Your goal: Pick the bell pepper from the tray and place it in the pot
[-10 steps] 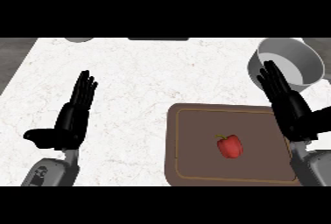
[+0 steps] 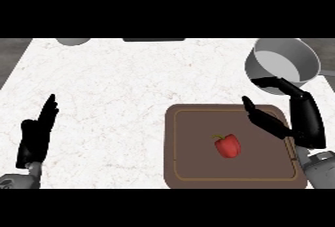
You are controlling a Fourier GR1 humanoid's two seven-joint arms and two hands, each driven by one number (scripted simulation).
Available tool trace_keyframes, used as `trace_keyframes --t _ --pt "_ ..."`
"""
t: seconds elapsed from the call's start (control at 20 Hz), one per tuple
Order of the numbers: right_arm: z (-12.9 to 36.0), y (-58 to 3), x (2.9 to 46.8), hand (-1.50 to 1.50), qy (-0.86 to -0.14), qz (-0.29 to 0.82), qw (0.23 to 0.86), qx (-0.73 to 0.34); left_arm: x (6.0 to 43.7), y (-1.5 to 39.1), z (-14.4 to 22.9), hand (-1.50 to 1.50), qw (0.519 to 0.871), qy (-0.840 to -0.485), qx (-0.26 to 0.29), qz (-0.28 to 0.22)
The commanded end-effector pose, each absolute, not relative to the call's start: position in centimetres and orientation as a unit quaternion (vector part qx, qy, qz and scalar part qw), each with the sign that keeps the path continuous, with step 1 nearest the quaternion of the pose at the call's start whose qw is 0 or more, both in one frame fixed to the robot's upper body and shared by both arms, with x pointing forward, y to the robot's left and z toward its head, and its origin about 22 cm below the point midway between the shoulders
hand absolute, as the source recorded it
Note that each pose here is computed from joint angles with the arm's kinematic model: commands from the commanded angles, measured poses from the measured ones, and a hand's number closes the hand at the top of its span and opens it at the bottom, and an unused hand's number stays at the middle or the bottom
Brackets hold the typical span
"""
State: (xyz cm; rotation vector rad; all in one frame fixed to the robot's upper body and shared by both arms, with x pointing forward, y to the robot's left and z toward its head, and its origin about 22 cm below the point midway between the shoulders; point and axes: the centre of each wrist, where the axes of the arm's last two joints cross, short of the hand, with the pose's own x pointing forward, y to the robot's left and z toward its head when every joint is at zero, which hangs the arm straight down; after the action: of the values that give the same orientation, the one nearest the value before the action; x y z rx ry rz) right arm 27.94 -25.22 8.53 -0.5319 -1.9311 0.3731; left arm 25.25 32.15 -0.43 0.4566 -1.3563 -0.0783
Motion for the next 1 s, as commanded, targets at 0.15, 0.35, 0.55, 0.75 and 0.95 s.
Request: trace_keyframes --t 0.15,0.35,0.55,0.75,0.95 --pt "2.6 -20.8 22.1 -1.5 -0.842 0.149 0.39 -0.342 24.9 35.6 0.4 0.0 0.804 -0.538 0.252 -0.027" --pt "2.1 -19.1 19.0 -1.5 -0.825 0.178 0.385 -0.374 24.6 34.2 -0.4 0.0 0.803 -0.536 0.257 -0.04" --pt "0.8 -22.1 17.1 -1.5 -0.733 0.261 0.45 -0.438 24.3 34.6 0.8 0.0 0.809 -0.527 0.259 -0.031" --pt "3.0 -21.7 16.1 -1.5 -0.677 0.308 0.476 -0.47 25.6 34.2 2.1 0.0 0.808 -0.529 0.257 -0.029" --pt "4.0 -20.5 14.1 -1.5 -0.591 0.369 0.527 -0.486 25.6 35.2 2.9 0.0 0.804 -0.535 0.259 -0.026"
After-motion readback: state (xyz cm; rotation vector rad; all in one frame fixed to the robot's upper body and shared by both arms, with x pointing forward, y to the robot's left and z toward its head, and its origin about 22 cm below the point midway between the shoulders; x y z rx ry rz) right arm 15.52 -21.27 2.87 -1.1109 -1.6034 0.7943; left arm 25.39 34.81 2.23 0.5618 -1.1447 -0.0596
